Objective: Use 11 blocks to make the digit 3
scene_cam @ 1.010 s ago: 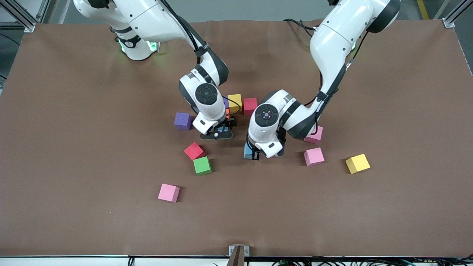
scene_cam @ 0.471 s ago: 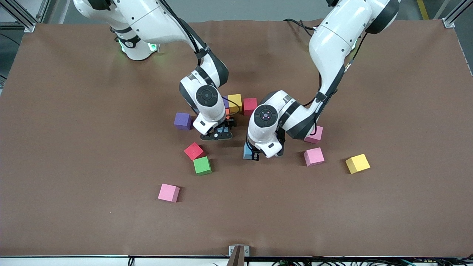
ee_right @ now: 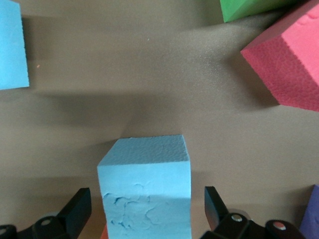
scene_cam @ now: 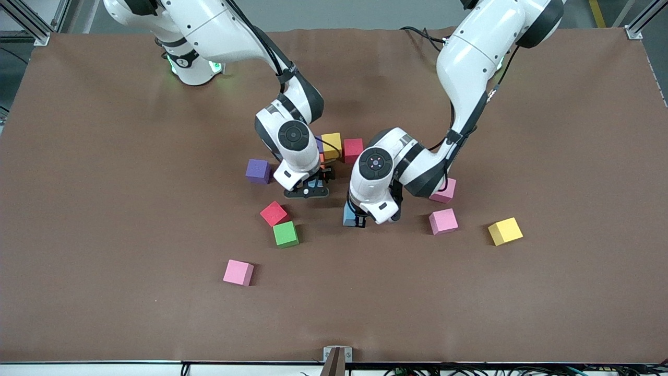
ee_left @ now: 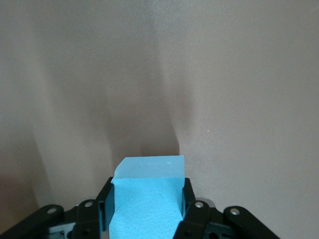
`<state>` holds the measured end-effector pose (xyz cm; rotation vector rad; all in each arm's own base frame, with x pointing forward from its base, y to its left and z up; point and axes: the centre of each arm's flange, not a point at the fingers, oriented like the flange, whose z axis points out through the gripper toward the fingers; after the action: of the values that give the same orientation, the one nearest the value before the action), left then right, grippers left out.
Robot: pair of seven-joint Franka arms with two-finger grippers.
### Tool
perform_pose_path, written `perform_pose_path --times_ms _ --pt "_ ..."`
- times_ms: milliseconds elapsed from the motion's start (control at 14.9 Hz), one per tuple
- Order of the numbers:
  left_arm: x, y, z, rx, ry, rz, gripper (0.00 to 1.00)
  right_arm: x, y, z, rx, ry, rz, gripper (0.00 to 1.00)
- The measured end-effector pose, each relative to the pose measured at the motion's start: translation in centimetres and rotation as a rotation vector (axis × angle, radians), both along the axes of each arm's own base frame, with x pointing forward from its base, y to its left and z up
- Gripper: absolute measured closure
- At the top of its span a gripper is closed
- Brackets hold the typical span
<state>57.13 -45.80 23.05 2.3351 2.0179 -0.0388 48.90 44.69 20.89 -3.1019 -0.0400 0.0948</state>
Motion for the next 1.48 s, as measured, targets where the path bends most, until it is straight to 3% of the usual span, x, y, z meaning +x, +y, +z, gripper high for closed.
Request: perform_pose_path --times_ms 1481 --pt "0.1 0.0 0.1 -0.001 -0.002 0.001 0.45 0.3 1.2 0.9 0.019 -0.018 0.001 0.0"
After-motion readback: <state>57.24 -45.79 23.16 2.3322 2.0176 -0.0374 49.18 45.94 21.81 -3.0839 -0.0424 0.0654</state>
